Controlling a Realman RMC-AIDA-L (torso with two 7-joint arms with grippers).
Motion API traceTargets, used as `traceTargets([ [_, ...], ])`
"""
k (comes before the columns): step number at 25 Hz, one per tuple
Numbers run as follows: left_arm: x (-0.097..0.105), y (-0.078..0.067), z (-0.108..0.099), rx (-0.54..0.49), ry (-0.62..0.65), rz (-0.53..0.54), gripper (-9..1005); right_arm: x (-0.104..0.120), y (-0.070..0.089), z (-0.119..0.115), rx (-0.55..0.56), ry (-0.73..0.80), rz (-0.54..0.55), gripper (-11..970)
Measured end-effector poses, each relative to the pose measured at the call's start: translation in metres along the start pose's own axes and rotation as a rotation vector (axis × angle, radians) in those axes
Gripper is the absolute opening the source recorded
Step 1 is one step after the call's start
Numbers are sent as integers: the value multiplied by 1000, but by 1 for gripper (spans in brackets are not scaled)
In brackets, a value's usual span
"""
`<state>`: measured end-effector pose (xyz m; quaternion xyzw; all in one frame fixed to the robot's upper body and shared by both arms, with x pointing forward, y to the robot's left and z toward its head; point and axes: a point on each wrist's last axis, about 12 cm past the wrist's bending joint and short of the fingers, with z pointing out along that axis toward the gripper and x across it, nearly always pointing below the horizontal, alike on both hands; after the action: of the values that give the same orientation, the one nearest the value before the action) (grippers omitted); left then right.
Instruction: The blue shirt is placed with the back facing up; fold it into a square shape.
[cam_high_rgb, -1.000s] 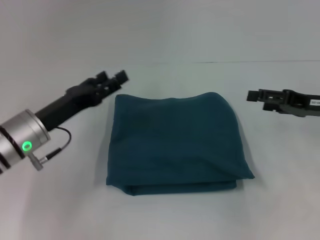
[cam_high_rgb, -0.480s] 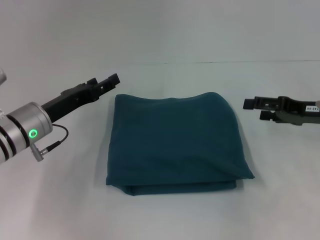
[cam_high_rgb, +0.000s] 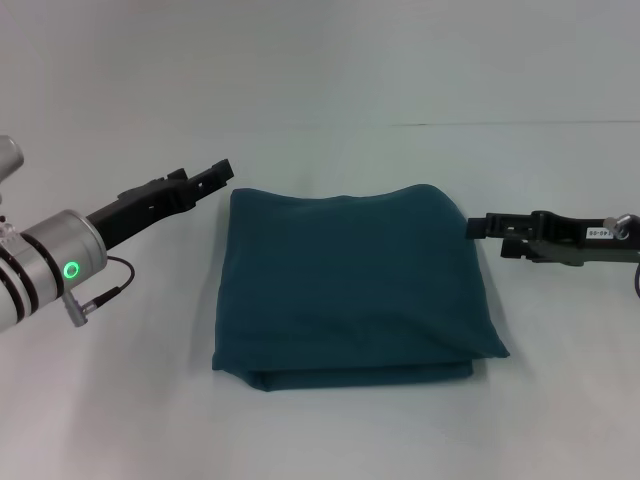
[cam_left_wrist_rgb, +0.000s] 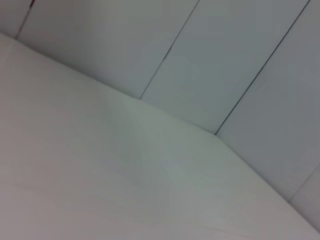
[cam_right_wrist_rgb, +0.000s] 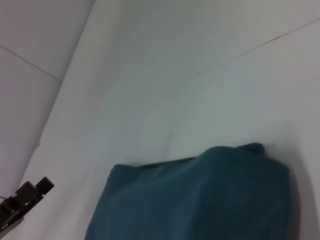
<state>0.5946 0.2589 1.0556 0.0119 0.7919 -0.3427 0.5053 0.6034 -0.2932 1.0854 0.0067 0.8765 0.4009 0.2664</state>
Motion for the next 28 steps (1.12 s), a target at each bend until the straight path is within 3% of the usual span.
traceTargets([
  [11, 4, 3, 14, -108, 68, 38, 849, 2, -1, -6, -11, 13, -10, 919],
  [28, 11, -21, 49, -117, 183, 145, 848, 0, -2, -7, -10, 0, -1, 916],
])
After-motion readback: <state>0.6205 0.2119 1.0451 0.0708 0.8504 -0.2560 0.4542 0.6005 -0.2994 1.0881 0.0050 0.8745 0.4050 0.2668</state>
